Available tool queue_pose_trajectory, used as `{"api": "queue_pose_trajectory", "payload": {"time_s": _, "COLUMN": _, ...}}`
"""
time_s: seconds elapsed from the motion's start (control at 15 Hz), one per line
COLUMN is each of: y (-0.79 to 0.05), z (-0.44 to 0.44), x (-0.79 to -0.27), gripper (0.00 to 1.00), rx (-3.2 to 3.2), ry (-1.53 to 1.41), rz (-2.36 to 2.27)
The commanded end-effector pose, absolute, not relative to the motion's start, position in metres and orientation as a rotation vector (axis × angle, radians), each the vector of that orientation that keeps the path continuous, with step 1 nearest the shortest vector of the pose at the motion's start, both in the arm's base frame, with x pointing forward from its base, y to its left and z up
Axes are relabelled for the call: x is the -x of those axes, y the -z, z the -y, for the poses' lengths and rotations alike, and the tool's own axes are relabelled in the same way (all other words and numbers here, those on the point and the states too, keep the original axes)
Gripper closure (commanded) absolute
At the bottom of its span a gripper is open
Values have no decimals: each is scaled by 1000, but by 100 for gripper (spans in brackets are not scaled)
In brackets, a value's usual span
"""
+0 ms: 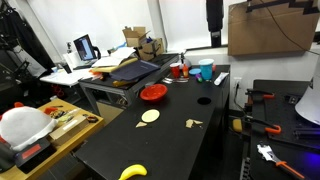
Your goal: Move the banana to the right
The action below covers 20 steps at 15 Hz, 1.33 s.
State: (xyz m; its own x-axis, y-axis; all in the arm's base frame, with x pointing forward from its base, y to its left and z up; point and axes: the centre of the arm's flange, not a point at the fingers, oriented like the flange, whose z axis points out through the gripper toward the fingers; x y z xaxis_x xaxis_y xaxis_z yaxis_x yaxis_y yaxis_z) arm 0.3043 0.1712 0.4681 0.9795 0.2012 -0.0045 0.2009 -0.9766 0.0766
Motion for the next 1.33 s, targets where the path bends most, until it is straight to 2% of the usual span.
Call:
{"api": "queue_pose_trajectory", "payload": {"time_s": 0.0, "y": -468, "z": -171, "x": -304, "gripper": 0, "rx": -3049, "ry": -5, "rz": -310}}
{"api": "queue_pose_trajectory", "payload": {"time_s": 0.8, "y": -468, "z": -171, "x": -304, "gripper": 0, "rx": -3049, "ry": -5, "rz": -310}}
{"api": "queue_pose_trajectory", "payload": {"time_s": 1.27, "y": -426, "z": -160, "x": -343, "gripper": 0, "rx": -3085, "ry": 39, "rz": -347}}
